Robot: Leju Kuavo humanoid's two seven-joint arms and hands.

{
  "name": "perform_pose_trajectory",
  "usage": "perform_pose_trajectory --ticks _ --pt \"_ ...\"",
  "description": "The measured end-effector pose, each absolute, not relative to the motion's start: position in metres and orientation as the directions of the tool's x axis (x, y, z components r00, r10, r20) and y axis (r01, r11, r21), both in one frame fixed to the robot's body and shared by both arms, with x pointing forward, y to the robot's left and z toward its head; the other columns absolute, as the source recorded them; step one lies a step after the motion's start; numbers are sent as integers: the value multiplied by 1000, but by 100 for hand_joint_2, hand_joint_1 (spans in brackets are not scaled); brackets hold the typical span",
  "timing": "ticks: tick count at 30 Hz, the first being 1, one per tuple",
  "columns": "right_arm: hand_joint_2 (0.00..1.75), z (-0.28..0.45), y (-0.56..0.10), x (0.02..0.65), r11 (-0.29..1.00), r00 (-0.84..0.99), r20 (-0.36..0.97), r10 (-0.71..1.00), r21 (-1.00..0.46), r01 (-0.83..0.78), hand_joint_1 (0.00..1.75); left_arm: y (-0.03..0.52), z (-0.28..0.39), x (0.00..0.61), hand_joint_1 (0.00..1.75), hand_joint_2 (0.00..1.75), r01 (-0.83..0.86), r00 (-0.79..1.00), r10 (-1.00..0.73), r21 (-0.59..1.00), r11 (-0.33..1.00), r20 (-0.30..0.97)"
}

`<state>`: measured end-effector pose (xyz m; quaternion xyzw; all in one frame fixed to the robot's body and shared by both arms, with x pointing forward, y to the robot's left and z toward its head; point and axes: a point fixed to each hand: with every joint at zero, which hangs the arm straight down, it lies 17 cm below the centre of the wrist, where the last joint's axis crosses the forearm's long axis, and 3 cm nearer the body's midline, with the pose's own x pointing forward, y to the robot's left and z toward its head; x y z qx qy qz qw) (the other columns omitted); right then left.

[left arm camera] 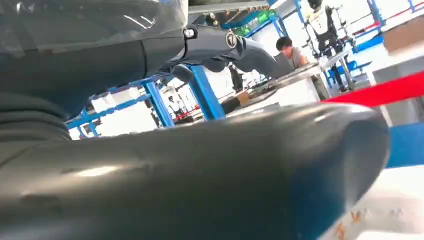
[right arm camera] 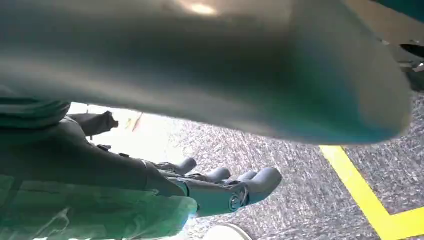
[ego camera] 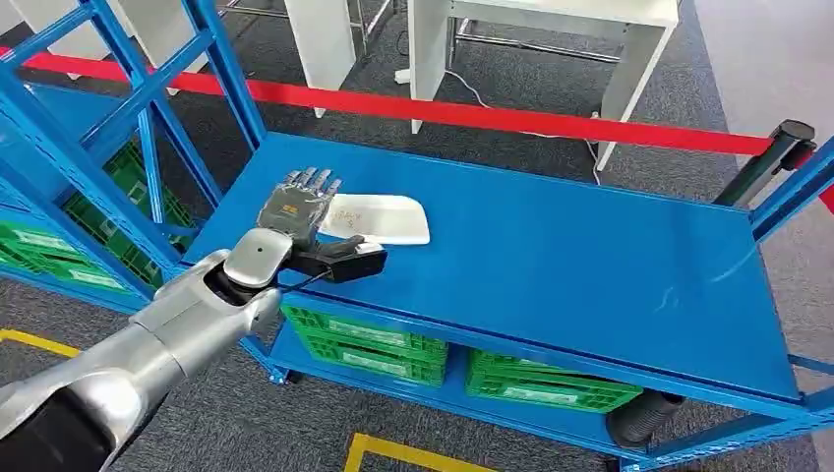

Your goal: Take the parts from the cabinet and place them on the table.

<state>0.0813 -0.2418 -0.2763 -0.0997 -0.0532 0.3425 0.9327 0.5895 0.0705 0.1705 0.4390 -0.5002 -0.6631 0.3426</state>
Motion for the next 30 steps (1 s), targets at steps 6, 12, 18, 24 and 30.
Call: perform_pose_trajectory --ticks 6,12,18,24,30 --pt "0 -275 -237 86 745 757 39 652 -220 -630 0 66 172 589 0 0 10 -388 -891 965 -262 -238" --pt "0 -275 -238 87 741 754 39 655 -223 -633 0 61 170 586 0 0 12 -398 -887 966 -258 -232" --pt "0 -275 -238 88 736 749 38 661 -226 -638 0 57 167 584 0 0 28 -414 -888 972 -235 -202" --pt "0 -275 -238 88 735 748 37 662 -226 -639 0 56 165 583 0 0 37 -419 -888 973 -226 -191" --pt "0 -275 -238 88 735 748 38 662 -226 -639 0 52 166 582 0 175 36 -426 -885 974 -224 -188"
